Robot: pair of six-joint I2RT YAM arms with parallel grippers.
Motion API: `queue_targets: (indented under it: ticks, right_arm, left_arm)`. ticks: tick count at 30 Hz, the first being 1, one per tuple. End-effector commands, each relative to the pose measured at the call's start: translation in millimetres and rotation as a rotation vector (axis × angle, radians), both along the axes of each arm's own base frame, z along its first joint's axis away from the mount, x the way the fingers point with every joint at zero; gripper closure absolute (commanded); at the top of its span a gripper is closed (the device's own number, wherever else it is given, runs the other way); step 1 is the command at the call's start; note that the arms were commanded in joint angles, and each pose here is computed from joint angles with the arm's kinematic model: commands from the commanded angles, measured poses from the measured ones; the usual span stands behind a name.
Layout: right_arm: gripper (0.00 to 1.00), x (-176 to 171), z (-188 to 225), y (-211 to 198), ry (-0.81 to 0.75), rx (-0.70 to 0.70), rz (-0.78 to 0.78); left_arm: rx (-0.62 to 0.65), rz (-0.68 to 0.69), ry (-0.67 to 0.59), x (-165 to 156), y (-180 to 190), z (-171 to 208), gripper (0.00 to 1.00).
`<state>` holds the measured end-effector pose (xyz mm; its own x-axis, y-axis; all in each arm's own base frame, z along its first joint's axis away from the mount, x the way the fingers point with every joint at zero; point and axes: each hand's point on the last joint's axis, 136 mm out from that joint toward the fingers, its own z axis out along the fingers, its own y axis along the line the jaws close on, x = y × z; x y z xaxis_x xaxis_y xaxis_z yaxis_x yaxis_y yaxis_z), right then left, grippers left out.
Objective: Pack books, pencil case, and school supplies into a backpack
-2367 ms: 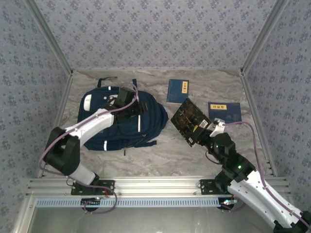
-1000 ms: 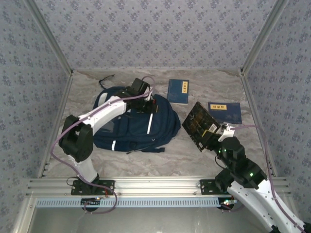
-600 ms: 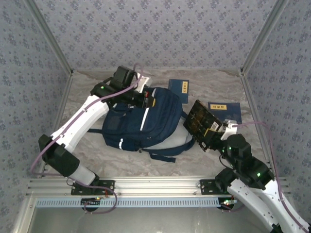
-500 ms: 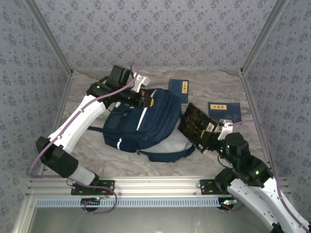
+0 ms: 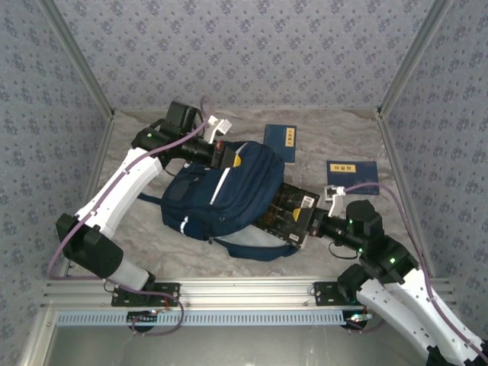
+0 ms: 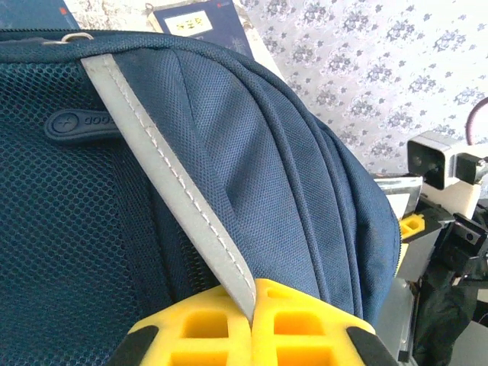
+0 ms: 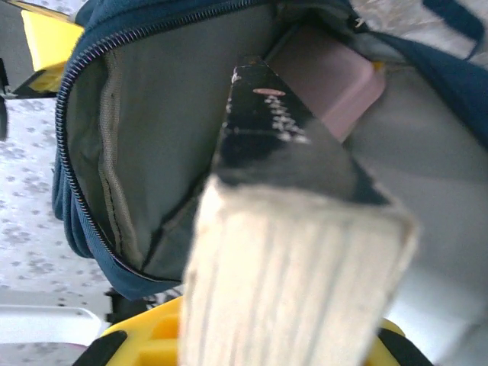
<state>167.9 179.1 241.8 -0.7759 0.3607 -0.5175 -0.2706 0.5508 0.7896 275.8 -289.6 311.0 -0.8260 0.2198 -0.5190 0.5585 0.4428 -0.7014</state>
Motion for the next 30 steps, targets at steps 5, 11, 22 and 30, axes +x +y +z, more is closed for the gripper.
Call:
queue_targets:
  ticks: [5,11,22,30]
  right_arm:
    - [1.0,33.1,21.3,33.7,0.059,0.369,-0.013]
    - [1.0,67.7,15.2,63.8,0.053,0.418,0.023]
    - [1.0,74.0,29.9,70.3,0.038,0.411,0.022]
    - [1.0,79.2,33.6,83.1,0.054,0.407,0.024]
  left_arm:
    - [-0.222,-0.097,-0.162,-12.5,-8.7,70.1,1.0]
    - [-0.251,-0.101,-0.156,-11.3,-11.4,74.5,1.0]
    - [-0.268,-0.091,-0.165,-8.5,-5.8,81.1,1.0]
    - [-0.296,-0.1,-0.16,-10.1,-6.8,88.0,1.0]
